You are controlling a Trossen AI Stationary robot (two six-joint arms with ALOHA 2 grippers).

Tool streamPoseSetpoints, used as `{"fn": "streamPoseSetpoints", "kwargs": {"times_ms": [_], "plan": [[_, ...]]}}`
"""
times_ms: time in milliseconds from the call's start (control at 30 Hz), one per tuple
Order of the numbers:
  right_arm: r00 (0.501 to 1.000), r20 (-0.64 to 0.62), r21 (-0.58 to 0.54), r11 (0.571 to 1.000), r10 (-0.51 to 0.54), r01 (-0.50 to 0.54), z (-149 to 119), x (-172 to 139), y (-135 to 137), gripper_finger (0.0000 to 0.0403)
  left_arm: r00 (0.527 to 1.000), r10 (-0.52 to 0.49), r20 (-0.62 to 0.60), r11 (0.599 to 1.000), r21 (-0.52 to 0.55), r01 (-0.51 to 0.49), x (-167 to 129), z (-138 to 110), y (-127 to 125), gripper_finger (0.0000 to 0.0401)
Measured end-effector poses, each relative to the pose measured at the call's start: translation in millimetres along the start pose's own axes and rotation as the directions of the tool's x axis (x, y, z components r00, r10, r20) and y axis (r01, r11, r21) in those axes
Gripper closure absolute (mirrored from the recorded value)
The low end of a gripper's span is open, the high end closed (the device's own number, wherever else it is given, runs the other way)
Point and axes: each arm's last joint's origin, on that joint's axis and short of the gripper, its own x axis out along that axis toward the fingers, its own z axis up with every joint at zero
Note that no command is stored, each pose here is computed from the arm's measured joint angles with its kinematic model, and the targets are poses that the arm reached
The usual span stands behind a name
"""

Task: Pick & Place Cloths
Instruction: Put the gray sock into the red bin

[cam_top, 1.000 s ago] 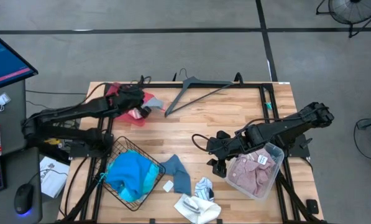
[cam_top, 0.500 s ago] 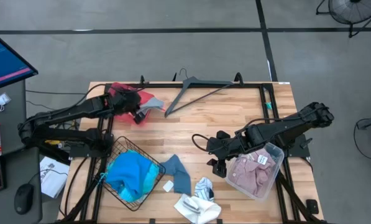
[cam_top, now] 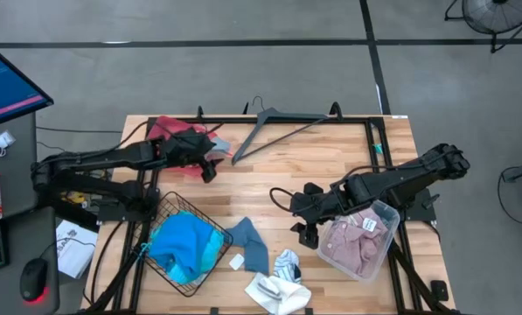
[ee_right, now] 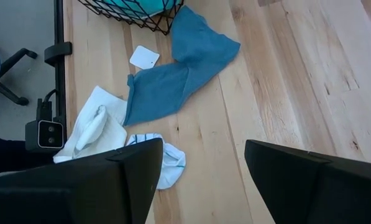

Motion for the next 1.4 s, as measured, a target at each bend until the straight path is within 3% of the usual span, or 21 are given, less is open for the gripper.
{"fn": "streamPoseSetpoints", "kwargs": {"times_ms": [133,367,500,633,867,1000,1200,1400], "plan": [[1.000,0.000,0.003,1.000,-0.002,0.002,0.5,0.2,-1.0,0.0178,1.000,0.002,-0.016,1.000,0.008,-0.002,17.7,0.6,-4.7,0.0119],[1.000,0.000,0.003,1.000,-0.002,0.002,0.5,0.2,-1.0,0.0178,0.990,0.024,-0.138,0.990,0.139,-0.004,56.5,-11.8,-13.2,0.0120],[1.000,0.000,0.004,1.000,-0.002,0.002,0.5,0.1,-0.9,0.0178,0.972,0.086,-0.220,0.968,0.249,-0.029,77.7,-23.2,-14.0,0.0120],[1.000,-0.004,0.005,1.000,-0.001,0.001,0.2,0.1,-1.0,0.0178,0.939,0.214,-0.270,0.930,0.351,-0.111,94.9,-33.1,-9.1,0.0120],[1.000,-0.005,0.013,1.000,0.000,0.000,0.0,0.1,-0.7,0.0178,0.899,0.245,-0.364,0.933,0.339,-0.117,118.7,-49.2,2.0,0.0131],[1.000,-0.005,0.013,1.000,0.000,0.000,-0.1,0.1,-0.7,0.0178,0.891,0.253,-0.376,0.936,0.329,-0.127,122.0,-51.9,2.4,0.0194],[1.000,-0.005,0.021,1.000,0.000,0.000,-0.1,0.1,-0.7,0.0178,0.890,0.288,-0.353,0.942,0.272,-0.196,117.8,-48.0,5.4,0.0377],[1.000,-0.005,0.023,1.000,0.000,0.000,-0.1,0.1,-0.7,0.0178,0.923,0.290,-0.255,0.953,0.166,-0.253,94.9,-29.6,9.1,0.0400]]}}
